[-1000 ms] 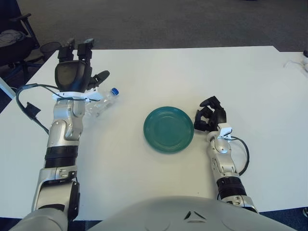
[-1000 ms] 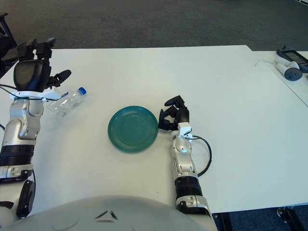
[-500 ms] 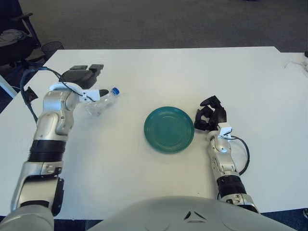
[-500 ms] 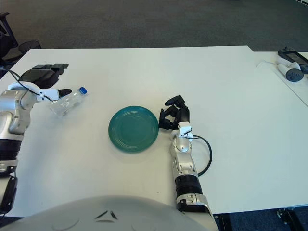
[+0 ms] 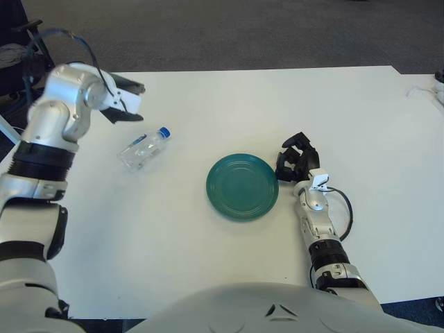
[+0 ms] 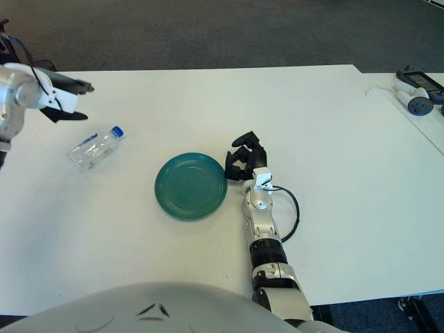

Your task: Put the bottle into the plate.

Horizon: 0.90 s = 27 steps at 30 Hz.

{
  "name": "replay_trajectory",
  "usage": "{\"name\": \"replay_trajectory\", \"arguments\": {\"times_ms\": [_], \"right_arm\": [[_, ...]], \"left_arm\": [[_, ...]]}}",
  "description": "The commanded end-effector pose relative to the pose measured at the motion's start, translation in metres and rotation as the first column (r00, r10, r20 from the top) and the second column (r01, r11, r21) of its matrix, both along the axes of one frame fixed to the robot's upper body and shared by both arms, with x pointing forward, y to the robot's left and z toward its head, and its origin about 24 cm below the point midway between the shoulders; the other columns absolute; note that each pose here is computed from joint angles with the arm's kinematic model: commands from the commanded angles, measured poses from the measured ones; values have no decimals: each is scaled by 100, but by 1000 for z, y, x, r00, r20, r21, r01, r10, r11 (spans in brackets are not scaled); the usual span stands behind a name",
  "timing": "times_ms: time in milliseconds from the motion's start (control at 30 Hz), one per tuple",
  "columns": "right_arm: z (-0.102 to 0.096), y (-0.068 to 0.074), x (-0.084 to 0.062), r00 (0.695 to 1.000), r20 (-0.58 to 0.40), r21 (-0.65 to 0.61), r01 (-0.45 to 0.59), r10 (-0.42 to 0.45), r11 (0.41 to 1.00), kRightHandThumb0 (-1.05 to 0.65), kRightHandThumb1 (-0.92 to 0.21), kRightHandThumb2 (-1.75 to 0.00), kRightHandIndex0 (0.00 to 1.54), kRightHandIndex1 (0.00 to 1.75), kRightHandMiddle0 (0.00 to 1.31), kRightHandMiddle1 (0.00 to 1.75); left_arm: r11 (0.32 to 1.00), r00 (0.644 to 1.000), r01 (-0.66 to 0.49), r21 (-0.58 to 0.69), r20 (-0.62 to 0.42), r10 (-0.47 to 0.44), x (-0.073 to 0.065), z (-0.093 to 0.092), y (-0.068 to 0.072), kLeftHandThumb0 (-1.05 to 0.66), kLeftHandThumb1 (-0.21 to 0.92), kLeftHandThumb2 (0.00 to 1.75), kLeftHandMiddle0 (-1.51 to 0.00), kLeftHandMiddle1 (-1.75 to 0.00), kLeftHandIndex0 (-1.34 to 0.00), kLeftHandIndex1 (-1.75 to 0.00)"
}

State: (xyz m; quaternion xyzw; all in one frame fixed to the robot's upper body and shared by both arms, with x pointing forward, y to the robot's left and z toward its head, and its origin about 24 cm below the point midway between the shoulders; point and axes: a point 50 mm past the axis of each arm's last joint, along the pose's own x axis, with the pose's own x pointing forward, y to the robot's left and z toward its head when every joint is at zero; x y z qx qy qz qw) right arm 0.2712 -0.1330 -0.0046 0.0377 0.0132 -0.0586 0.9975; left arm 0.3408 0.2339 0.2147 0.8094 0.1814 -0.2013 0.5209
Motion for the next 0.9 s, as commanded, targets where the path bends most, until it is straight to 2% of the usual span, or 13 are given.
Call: {"name": "replay_trajectory", "arguments": {"times_ms": [0,267,400,467,600,867], "right_arm": [[-44,-1,-26,972,-234,32,25,-17,999,0,-15,-150,76,170,50,175],[-44,-1,-25,971,-236,18,28,-22,999,0,-15,-150,75,170,50,175],[-44,-2,-24,969,-243,11,36,-32,999,0,-16,-148,76,167,50,175],[-45,-2,-24,970,-241,16,34,-29,999,0,-16,-148,77,167,50,175],[-45,-3,-23,972,-236,25,27,-20,999,0,-15,-149,76,168,50,175],[-45,-6,-23,973,-229,26,30,-23,999,0,-15,-150,75,171,50,175]], "left_arm": [[997,997,-62,49,-32,64,2,-9,5,-105,92,93,-44,-10,0,-19],[988,991,-125,93,-28,128,13,-21,8,-105,92,96,-48,-10,0,-19],[981,985,-166,99,-20,169,24,-41,13,-105,92,95,-49,-10,0,-21],[976,983,-184,117,-4,186,27,-58,18,-105,92,94,-49,-9,0,-22],[968,982,-187,167,31,185,32,-76,24,-105,92,93,-47,-7,0,-24],[973,989,-147,179,26,145,32,-67,14,-105,92,93,-46,-4,0,-27]]}}
